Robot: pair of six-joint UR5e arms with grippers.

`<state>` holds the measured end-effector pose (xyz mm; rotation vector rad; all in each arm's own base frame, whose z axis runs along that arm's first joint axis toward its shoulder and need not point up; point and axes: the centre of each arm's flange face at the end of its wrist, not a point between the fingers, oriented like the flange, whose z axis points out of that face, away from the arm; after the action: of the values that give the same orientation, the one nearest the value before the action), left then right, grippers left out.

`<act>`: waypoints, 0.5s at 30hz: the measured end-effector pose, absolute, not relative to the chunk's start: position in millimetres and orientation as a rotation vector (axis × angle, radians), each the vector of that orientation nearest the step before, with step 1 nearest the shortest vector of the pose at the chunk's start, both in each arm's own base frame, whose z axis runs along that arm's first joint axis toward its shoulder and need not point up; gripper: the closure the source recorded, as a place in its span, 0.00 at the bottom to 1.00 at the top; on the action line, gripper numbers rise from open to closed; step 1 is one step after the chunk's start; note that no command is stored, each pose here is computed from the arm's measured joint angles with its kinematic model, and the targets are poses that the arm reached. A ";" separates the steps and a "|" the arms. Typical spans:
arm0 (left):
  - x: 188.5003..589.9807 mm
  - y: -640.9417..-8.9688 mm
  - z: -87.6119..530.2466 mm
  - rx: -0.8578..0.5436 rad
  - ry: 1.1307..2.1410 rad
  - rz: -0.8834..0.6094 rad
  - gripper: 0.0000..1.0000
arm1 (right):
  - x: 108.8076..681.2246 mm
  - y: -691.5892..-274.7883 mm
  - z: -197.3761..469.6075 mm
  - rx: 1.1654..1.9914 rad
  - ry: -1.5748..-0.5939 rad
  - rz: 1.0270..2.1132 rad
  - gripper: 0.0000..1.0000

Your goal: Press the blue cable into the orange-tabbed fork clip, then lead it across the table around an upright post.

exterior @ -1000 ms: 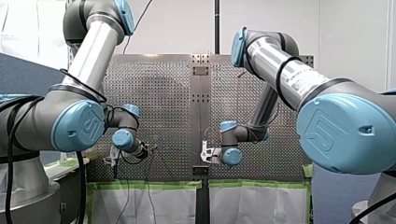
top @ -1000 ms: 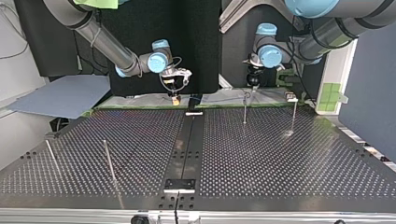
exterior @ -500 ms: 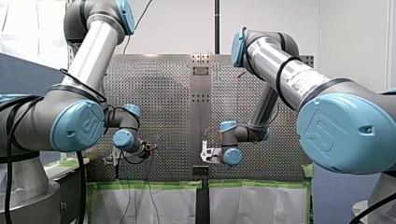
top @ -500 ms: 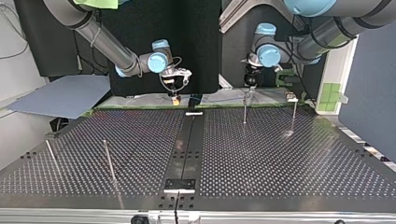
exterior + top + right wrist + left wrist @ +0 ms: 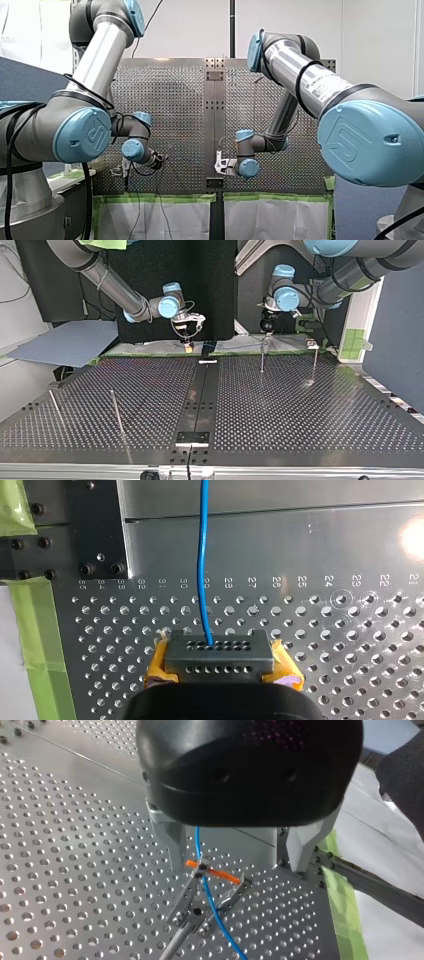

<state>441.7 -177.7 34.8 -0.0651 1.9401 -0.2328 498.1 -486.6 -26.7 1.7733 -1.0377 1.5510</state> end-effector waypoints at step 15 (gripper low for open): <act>432.0 -192.3 41.1 0.116 1.977 -0.233 0.00 | 498.6 -485.4 -27.6 1.779 -1.037 1.550 1.00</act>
<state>432.0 -192.3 41.1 0.1156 1.9765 -0.2331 498.6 -485.4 -27.6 1.7787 -1.0367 1.5501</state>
